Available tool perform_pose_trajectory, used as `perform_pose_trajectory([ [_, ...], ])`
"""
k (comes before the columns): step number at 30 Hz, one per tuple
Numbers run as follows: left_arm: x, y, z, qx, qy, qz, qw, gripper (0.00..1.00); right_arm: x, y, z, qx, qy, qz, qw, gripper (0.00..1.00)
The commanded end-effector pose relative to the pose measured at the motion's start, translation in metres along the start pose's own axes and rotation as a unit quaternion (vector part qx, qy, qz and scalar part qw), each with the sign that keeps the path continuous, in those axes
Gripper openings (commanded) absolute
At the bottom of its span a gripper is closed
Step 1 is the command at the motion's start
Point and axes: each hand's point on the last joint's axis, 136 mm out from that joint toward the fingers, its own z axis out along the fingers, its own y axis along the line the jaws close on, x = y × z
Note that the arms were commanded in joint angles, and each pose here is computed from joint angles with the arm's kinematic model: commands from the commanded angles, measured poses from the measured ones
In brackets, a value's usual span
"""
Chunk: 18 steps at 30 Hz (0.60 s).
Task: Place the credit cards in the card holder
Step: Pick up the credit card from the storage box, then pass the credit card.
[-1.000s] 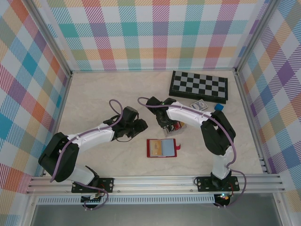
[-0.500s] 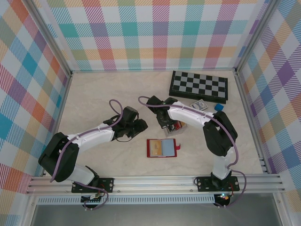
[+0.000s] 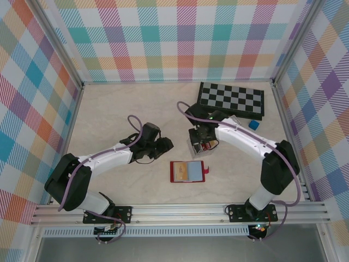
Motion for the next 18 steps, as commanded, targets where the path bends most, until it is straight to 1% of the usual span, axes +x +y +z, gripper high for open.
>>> perform_pose_trajectory([
  [1, -0.006, -0.043, -0.013, 0.087, 0.003, 0.020, 0.996, 0.51, -0.008, 0.018, -0.020, -0.113, -0.018, 0.057, 0.992, 0.00],
  [3, -0.005, -0.054, -0.014, 0.111, 0.012, 0.020, 0.993, 0.53, -0.013, 0.019, -0.031, -0.155, -0.031, 0.083, 0.984, 0.00],
  [4, -0.005, -0.064, -0.015, 0.134, 0.017, 0.019, 0.991, 0.54, -0.015, 0.021, -0.037, -0.187, -0.032, 0.098, 0.977, 0.00],
  [6, -0.006, -0.083, -0.019, 0.180, 0.027, 0.016, 0.983, 0.57, -0.021, 0.023, -0.051, -0.248, -0.042, 0.126, 0.960, 0.00],
  [9, -0.008, -0.104, -0.024, 0.229, 0.038, 0.016, 0.973, 0.63, -0.028, 0.022, -0.070, -0.316, -0.054, 0.157, 0.934, 0.00],
  [11, -0.010, -0.118, -0.028, 0.265, 0.048, 0.014, 0.963, 0.65, -0.031, 0.021, -0.087, -0.364, -0.064, 0.171, 0.914, 0.00],
  [14, -0.012, -0.140, -0.035, 0.322, 0.063, 0.014, 0.945, 0.67, -0.036, 0.018, -0.101, -0.416, -0.068, 0.193, 0.886, 0.00],
  [16, -0.012, -0.153, -0.041, 0.350, 0.071, 0.019, 0.934, 0.67, -0.038, 0.017, -0.107, -0.436, -0.072, 0.200, 0.874, 0.00],
  [18, -0.014, -0.160, -0.047, 0.368, 0.068, 0.020, 0.927, 0.64, -0.039, 0.017, -0.109, -0.454, -0.071, 0.206, 0.864, 0.00],
])
